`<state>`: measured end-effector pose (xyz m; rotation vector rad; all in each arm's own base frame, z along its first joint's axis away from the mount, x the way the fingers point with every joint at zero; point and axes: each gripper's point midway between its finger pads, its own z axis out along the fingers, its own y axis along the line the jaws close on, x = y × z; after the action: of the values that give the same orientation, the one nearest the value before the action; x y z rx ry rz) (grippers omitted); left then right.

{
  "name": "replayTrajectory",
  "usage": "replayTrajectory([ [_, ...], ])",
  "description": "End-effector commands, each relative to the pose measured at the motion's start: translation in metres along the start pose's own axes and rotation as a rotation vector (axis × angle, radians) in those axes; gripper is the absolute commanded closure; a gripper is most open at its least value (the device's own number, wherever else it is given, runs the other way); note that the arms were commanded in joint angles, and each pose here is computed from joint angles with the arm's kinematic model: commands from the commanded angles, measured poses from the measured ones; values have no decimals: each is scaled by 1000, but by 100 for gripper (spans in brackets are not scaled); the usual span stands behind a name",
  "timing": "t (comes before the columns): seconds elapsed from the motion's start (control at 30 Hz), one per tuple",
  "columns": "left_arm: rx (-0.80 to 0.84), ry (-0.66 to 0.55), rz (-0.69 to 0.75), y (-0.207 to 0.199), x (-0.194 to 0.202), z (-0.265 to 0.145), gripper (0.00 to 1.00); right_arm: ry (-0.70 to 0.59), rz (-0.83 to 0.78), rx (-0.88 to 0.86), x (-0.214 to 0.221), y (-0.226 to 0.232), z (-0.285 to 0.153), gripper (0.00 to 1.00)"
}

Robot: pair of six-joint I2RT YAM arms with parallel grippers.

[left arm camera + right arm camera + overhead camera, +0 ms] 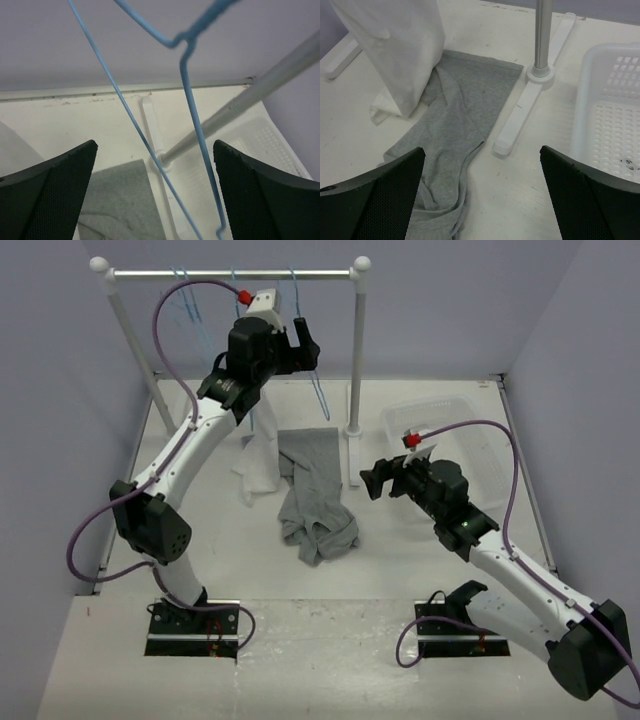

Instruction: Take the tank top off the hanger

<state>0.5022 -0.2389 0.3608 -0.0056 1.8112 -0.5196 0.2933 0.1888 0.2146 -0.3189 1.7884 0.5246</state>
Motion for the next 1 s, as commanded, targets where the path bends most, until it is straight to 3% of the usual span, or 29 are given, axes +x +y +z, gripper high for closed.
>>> replayTrajectory([
  [0.0, 144, -92, 11, -41, -31, -55, 0, -33, -51, -86, -19, 17, 2, 1],
  [0.07, 139, -93, 15, -44, -32, -80, 0, -6, -57, -106, -14, 24, 6, 1],
  [0.1, 126, -37, 21, -41, -7, -83, 0, 21, -64, -119, -7, 30, 13, 1],
  [0.27, 163, 54, 19, -39, 37, -135, 0, 102, -55, -119, 8, 48, 44, 1],
  [0.3, 159, 110, 23, -33, 61, -139, 0, 153, -48, -127, 25, 55, 54, 1],
  [0.5, 263, 207, 47, -39, 107, -195, 0, 265, -87, -188, 62, 97, 98, 1],
  [0.67, 320, 209, 72, -39, 112, -239, 0, 356, -67, -102, 101, 97, 141, 1],
  [0.97, 344, 219, 68, -36, 119, -256, 0, 524, -88, 54, 164, 77, 156, 1],
])
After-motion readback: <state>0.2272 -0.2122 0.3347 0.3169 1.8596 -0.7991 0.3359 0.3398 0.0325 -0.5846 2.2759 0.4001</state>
